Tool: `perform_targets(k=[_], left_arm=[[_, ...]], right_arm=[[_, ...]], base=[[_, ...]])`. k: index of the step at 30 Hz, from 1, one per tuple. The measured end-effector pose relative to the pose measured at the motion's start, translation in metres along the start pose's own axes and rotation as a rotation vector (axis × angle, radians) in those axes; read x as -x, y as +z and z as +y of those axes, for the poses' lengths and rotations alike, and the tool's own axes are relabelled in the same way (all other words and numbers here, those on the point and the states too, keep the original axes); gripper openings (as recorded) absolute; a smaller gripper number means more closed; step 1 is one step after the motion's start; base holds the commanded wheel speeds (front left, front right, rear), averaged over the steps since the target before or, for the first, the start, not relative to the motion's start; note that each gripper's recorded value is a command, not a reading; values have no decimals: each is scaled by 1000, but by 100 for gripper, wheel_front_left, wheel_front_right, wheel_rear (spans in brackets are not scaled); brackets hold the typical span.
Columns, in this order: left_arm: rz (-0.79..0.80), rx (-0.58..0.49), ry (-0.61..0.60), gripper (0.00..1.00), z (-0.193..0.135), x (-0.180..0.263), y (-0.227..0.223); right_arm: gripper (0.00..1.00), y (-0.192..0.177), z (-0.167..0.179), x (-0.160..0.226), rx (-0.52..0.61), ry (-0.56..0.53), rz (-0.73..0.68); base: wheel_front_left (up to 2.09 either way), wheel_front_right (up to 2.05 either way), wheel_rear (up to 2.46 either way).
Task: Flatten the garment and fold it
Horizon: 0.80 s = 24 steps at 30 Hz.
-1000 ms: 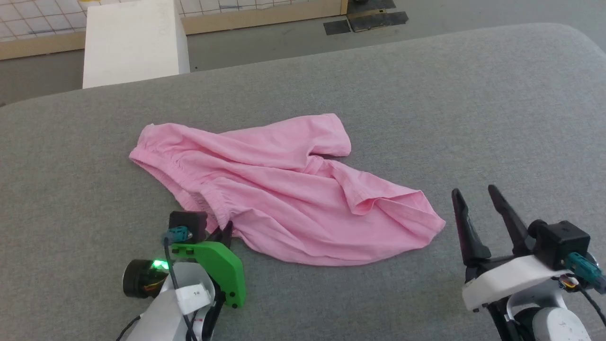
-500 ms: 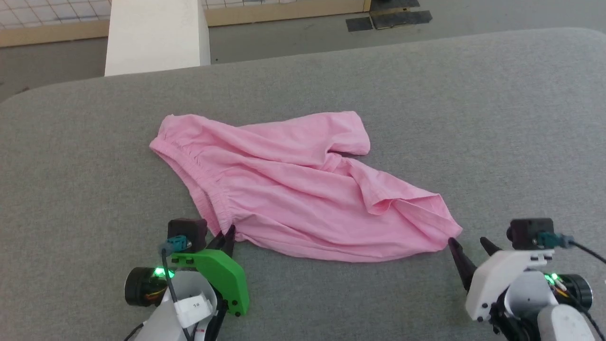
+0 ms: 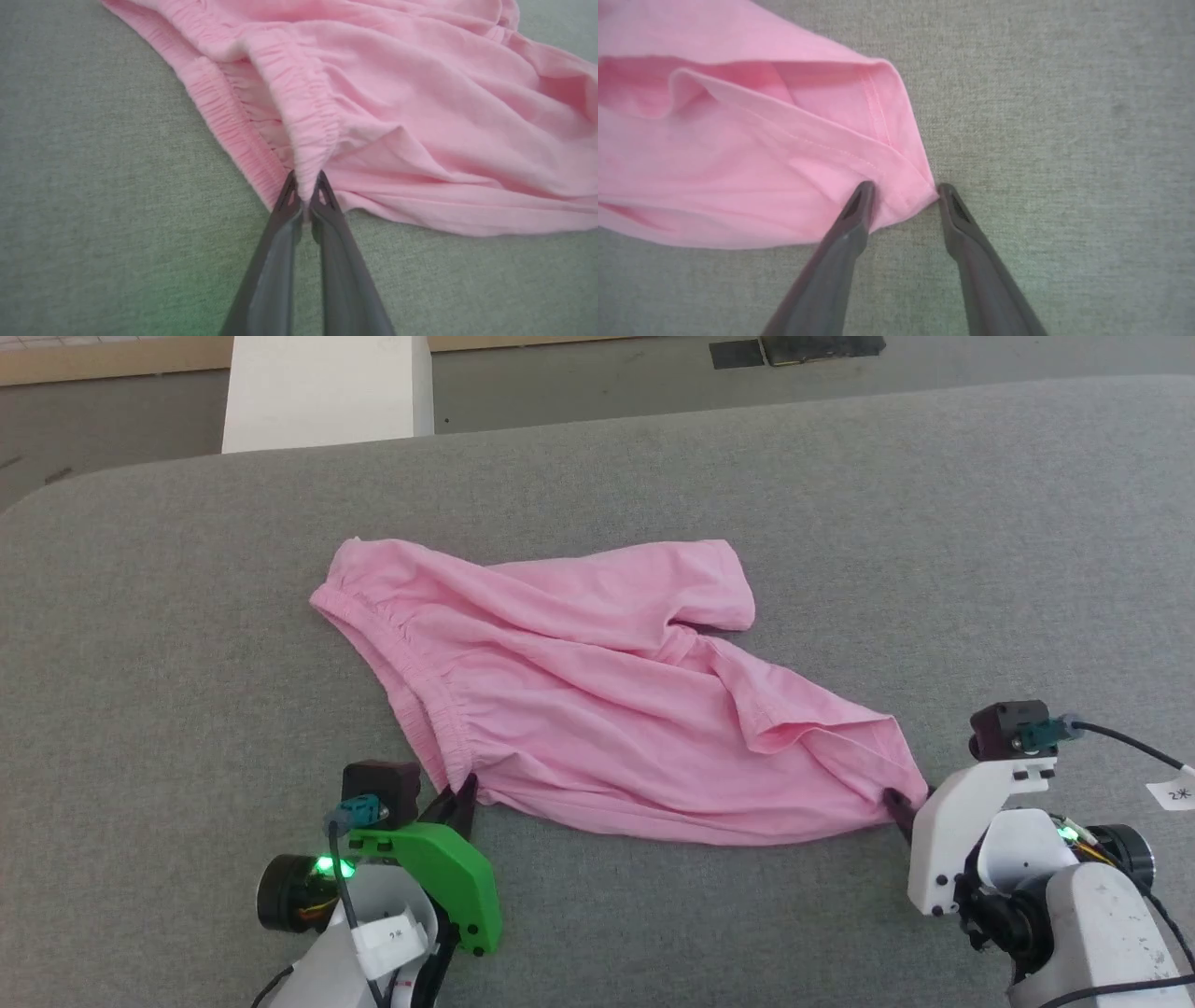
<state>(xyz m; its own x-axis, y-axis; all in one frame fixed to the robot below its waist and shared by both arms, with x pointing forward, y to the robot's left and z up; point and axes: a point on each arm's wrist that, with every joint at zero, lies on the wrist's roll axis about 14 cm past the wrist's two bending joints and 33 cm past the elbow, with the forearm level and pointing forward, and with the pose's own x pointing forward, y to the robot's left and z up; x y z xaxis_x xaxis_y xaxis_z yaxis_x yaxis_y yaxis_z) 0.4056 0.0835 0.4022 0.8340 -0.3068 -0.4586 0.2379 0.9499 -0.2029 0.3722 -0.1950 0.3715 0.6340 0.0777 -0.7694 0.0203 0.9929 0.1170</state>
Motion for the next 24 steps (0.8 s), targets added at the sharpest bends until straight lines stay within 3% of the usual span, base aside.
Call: perform_targets(k=[9,15,24], left_arm=[[-136,22,-73,0,-15,11,43],[-304,30,-259,0,-41,32,120],[-411,-121,-438,0,-73,40,228]], right_arm=[[0,12,10,21,-9,45,-64],[0,72,-4,66,94,29,-226],[0,191,-11,112,355,-45,-385]], base=[[0,0,0],[0,0,0],[0,0,0]])
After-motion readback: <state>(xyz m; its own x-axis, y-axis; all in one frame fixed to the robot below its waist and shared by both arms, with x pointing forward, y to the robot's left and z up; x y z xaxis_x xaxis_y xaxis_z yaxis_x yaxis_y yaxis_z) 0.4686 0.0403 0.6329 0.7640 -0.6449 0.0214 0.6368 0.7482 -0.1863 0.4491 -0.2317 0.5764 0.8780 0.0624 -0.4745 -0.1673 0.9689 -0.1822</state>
